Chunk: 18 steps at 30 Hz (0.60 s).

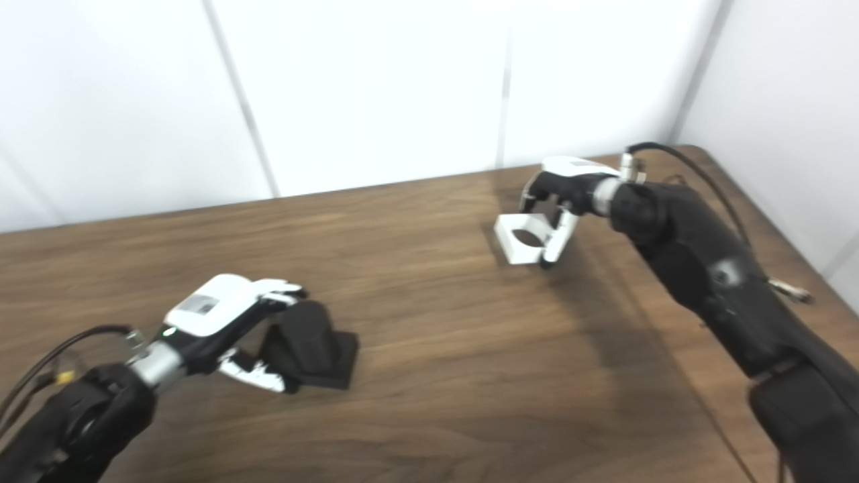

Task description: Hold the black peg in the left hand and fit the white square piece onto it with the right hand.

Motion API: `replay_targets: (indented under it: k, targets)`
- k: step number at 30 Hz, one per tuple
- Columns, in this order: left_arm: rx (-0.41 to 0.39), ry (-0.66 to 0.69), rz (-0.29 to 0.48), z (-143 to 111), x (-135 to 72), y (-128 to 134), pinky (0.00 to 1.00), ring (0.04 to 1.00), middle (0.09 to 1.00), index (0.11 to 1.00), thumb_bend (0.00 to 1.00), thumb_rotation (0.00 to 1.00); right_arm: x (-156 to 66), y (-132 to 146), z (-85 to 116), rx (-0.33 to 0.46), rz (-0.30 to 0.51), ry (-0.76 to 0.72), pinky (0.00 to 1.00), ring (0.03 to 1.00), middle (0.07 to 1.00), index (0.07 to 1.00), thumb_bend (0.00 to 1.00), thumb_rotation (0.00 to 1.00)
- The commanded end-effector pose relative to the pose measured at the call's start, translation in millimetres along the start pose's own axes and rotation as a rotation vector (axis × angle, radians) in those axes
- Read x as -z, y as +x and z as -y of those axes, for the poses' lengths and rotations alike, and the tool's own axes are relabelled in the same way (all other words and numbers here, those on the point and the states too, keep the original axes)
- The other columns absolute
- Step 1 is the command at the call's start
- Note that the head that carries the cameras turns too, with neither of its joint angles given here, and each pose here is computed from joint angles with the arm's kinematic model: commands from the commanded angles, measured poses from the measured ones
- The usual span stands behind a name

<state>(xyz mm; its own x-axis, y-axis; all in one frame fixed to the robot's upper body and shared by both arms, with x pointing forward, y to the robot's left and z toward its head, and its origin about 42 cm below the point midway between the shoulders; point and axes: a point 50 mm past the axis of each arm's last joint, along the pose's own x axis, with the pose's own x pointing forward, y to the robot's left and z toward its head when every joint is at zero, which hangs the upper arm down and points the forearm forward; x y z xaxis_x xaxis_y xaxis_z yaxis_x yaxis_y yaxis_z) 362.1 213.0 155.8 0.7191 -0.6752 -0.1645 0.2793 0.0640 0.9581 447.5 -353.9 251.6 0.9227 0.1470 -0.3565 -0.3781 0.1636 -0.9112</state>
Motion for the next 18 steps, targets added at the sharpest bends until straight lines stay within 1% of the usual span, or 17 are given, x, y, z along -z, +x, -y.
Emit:
replay_targets:
  k: [1,5,8,13,18]
  targets:
    - [0.16,0.044,-0.053,33,6,-6,0.68,0.869,0.856,0.492,0.52,0.07,-4,-8,37,0.092,0.045,-0.036,0.78,0.849,0.787,0.484,0.52,0.12]
    - [0.163,0.037,-0.062,32,2,-2,0.71,0.876,0.863,0.492,0.52,0.07,-8,-11,40,0.103,0.065,-0.042,0.8,0.846,0.779,0.483,0.52,0.12]
    - [0.162,0.029,-0.067,32,0,1,0.72,0.881,0.865,0.492,0.52,0.07,-11,-13,42,0.11,0.09,-0.044,0.79,0.842,0.777,0.483,0.52,0.12]
    - [0.162,0.036,-0.062,32,-3,5,0.69,0.878,0.86,0.492,0.52,0.07,-23,-17,47,0.114,0.153,-0.082,0.77,0.834,0.774,0.482,0.52,0.12]
    - [0.161,0.04,-0.059,31,-6,9,0.67,0.877,0.859,0.492,0.52,0.07,-42,-23,53,0.119,0.213,-0.105,0.78,0.836,0.775,0.482,0.52,0.12]
